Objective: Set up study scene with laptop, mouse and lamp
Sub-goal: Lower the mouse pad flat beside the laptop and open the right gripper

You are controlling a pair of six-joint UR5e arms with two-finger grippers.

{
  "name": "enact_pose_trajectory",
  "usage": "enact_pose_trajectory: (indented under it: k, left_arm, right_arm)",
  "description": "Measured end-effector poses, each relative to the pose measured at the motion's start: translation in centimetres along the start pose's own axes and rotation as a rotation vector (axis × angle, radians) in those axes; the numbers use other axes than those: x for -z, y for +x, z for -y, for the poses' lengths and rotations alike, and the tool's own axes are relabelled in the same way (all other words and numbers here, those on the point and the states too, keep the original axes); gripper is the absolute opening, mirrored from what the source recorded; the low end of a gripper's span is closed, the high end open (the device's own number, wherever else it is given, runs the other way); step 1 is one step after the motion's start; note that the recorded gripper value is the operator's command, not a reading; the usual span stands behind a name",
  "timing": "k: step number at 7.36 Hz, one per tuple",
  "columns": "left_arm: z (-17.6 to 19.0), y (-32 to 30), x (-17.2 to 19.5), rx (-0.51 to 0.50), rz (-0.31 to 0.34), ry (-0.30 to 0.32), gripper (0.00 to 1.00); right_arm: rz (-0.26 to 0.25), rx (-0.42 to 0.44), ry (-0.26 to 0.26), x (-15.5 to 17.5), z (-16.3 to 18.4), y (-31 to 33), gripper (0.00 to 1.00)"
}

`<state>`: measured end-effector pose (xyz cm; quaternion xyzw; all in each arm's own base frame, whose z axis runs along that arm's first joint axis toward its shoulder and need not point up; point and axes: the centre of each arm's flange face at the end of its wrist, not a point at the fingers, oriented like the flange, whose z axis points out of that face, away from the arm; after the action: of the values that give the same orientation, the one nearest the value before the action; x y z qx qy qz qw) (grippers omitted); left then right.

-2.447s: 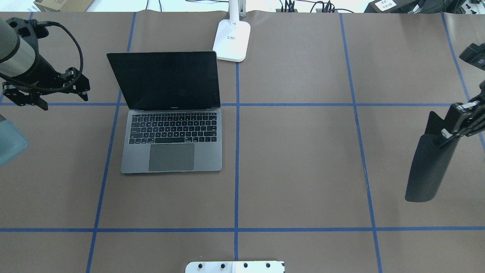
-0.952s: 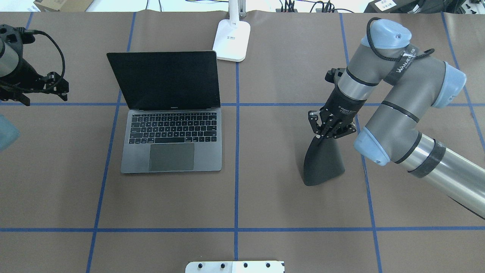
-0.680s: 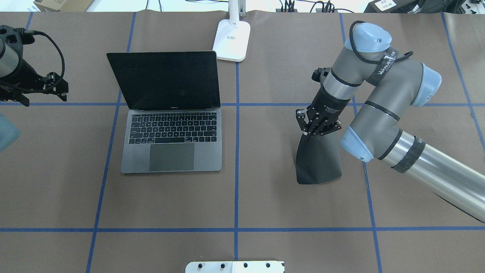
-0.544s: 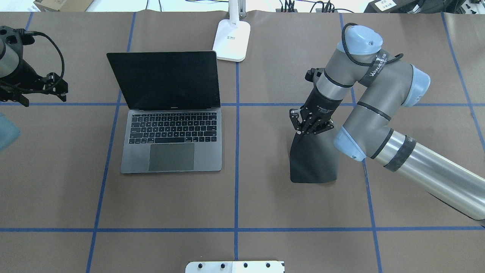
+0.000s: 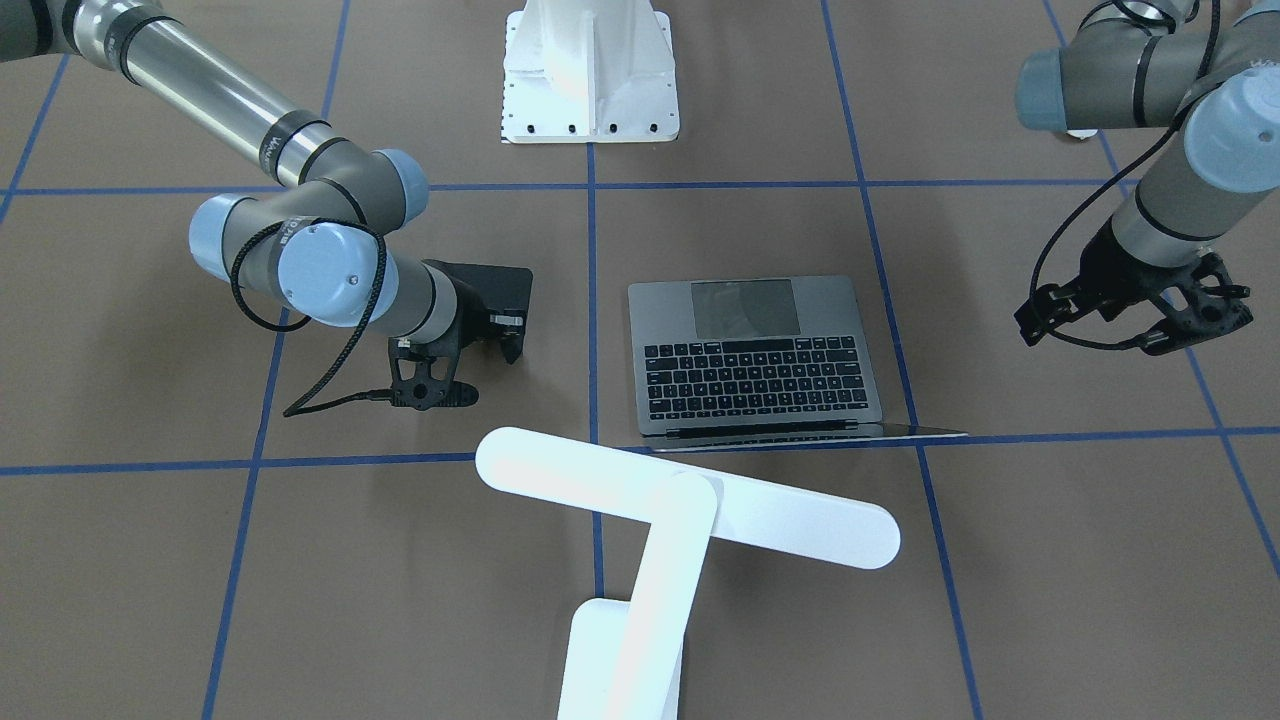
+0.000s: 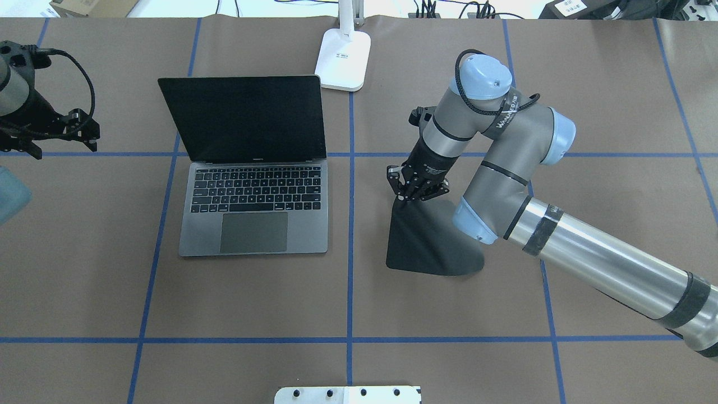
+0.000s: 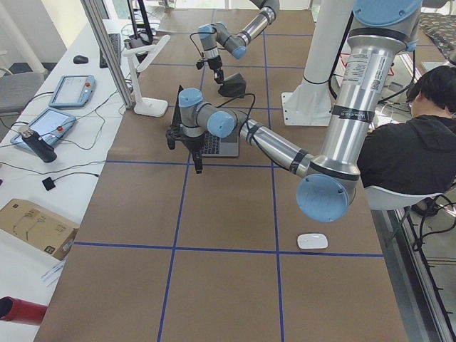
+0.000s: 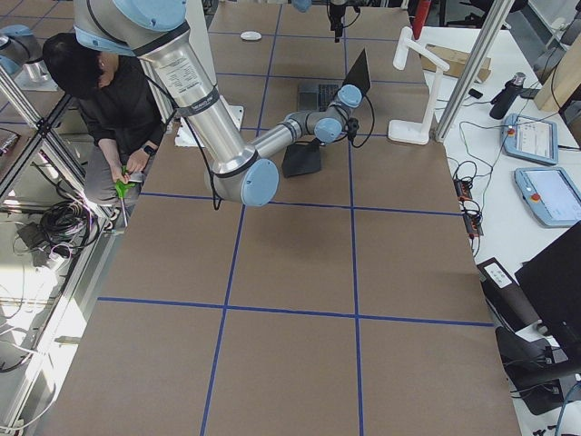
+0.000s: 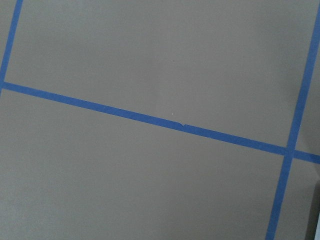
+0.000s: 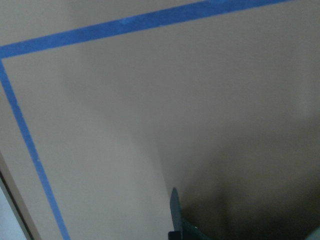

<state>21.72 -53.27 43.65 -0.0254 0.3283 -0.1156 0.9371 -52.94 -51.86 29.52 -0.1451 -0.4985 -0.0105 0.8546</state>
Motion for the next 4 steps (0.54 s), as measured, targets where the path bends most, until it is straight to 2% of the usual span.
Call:
enact_pose_trajectory:
  k: [4]
  left_arm:
    - [0.19, -0.14, -0.5, 0.005, 0.006, -0.006, 0.99]
  right_arm:
    - [0.017, 0.065, 0.065, -1.38, 0.48, -1.45, 0.0]
